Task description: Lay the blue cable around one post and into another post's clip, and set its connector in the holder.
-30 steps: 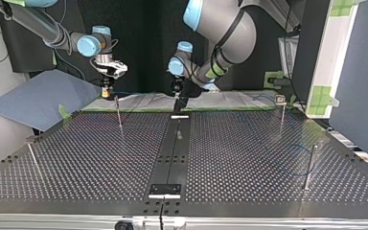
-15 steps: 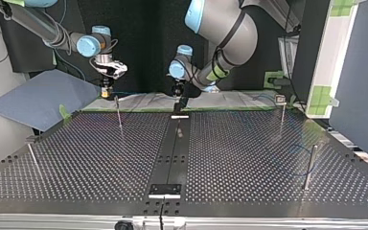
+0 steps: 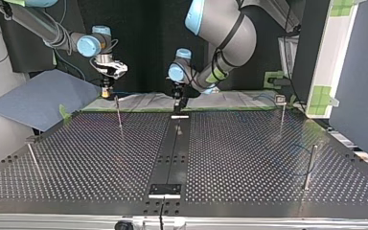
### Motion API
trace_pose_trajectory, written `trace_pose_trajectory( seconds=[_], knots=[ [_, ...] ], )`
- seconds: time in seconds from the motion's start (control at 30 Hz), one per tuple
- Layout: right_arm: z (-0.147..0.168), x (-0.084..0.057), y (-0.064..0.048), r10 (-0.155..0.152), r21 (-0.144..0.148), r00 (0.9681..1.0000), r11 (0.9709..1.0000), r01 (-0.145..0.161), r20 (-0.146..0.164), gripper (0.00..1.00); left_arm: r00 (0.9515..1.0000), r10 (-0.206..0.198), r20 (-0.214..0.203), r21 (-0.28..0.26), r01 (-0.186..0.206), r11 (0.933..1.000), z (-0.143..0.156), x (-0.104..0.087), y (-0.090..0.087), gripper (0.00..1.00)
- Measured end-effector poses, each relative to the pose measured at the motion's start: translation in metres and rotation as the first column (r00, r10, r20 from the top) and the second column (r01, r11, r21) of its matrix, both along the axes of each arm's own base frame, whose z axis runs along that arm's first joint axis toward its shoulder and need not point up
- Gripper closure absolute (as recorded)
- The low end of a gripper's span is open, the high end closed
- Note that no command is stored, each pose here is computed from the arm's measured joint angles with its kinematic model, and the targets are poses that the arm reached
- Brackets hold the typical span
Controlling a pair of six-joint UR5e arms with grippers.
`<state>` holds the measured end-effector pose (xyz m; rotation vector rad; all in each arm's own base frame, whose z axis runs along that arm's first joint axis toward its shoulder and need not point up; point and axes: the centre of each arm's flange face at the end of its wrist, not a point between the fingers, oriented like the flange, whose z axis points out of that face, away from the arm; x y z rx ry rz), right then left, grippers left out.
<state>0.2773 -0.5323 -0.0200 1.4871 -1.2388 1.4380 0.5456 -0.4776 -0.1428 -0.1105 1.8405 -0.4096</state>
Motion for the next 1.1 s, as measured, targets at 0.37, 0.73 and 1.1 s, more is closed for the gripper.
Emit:
trace_pose_trajectory(
  seconds=[0.37,0.73,1.1],
  knots=[
    [0.0002,-0.0036,-0.0019,-0.008,0.0,1.0,1.0,0.008,0.0,0.75,1.0,-0.006,0.007,0.054,0.006,0.9985,0.001,0.003,0.0019,0.71],
    [0.0004,-0.005,-0.0022,-0.012,0.002,0.9999,0.9999,0.012,-0.004,0.75,0.9997,-0.023,0.004,0.051,0.023,0.9985,0.0006,0.0032,0.0014,1.0],
    [0.001,-0.0055,-0.0026,-0.013,0.001,0.9999,0.9999,0.013,-0.005,0.75,0.9996,-0.027,0.002,0.051,0.027,0.9983,0.0002,0.0026,0.0011,1.0]
  ],
)
